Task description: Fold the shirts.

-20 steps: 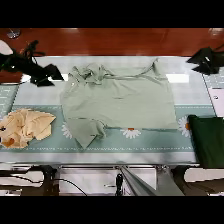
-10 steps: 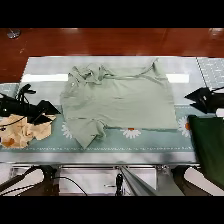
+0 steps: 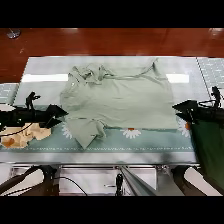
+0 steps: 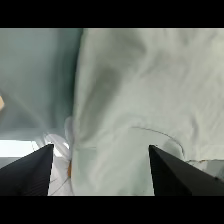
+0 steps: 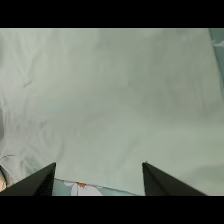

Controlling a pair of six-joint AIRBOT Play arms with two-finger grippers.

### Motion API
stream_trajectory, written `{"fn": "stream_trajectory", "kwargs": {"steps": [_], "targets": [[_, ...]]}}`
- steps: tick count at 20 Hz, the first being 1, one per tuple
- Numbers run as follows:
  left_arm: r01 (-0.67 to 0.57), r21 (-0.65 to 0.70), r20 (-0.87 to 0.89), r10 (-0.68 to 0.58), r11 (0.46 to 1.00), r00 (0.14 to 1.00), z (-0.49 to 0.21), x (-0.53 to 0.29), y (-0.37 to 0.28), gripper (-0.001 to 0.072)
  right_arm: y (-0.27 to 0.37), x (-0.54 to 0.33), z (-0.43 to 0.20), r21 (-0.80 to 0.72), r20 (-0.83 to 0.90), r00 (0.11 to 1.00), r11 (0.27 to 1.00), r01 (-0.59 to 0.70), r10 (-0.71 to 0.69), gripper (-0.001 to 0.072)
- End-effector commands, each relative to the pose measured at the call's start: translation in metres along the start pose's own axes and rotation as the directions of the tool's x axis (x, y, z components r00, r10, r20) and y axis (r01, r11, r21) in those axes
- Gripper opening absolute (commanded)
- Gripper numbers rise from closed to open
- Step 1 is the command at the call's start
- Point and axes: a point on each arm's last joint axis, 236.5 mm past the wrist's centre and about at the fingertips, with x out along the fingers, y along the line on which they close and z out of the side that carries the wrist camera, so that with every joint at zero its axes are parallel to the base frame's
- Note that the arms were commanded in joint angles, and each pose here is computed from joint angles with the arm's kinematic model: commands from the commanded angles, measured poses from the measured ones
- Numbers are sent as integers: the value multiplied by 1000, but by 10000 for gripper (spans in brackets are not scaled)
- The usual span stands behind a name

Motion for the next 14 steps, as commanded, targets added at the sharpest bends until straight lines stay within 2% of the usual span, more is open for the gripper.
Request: {"fn": "stream_trajectory", "kwargs": {"steps": [1,5,6,7,8,10,11,13,14], "targets": [[9,31,-3,-9,999,1000,-1,19,-5,699,2,2,-4,1,-8,1000,1000,-18,18,625],[16,31,-44,-14,999,999,-9,29,-7,684,3,1,-2,21,-2,1000,1000,-20,20,625],[17,38,-42,-15,999,999,-8,29,-7,488,3,-3,2,23,10,1000,1000,-20,19,624],[18,38,-43,-16,999,999,-8,29,-7,91,3,-9,7,29,25,999,999,-22,21,625],[19,44,-44,-17,999,999,-8,28,-8,28,3,-18,13,34,41,999,999,-24,23,624],[27,57,-47,-25,998,999,-7,26,-12,28,-8,-37,16,45,51,999,999,0,-2,624],[33,65,-53,-30,997,998,-7,25,-15,28,-24,-45,11,62,45,997,997,55,-58,624],[42,80,-58,-38,996,998,-6,22,-19,28,-77,-58,-15,140,-34,962,952,273,-271,624],[43,84,-55,-39,996,998,-5,22,-20,28,-94,-59,-27,199,-61,940,919,341,-335,624]]}}
